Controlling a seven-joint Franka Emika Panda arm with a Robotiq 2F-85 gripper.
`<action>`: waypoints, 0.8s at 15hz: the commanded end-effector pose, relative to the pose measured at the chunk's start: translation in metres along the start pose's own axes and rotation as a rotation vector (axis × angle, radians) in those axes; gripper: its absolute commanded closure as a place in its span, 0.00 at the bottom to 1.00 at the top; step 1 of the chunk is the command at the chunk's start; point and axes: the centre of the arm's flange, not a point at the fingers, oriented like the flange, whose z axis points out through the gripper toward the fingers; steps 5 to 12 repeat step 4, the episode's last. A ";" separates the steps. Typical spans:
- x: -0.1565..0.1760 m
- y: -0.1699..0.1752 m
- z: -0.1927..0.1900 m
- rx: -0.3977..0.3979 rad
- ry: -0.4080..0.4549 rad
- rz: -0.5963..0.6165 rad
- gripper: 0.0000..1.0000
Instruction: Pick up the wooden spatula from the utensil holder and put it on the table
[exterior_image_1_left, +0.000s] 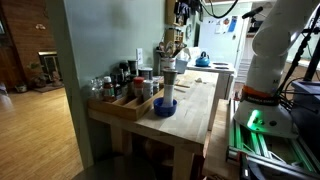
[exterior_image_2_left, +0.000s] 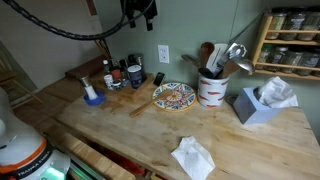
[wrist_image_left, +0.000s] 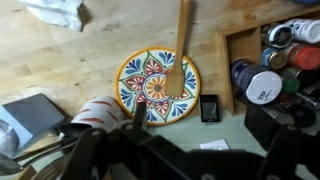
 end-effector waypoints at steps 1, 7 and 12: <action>-0.005 -0.004 -0.003 0.001 0.004 -0.035 0.00; -0.011 -0.006 -0.003 0.003 0.005 -0.068 0.00; -0.011 -0.006 -0.003 0.003 0.005 -0.068 0.00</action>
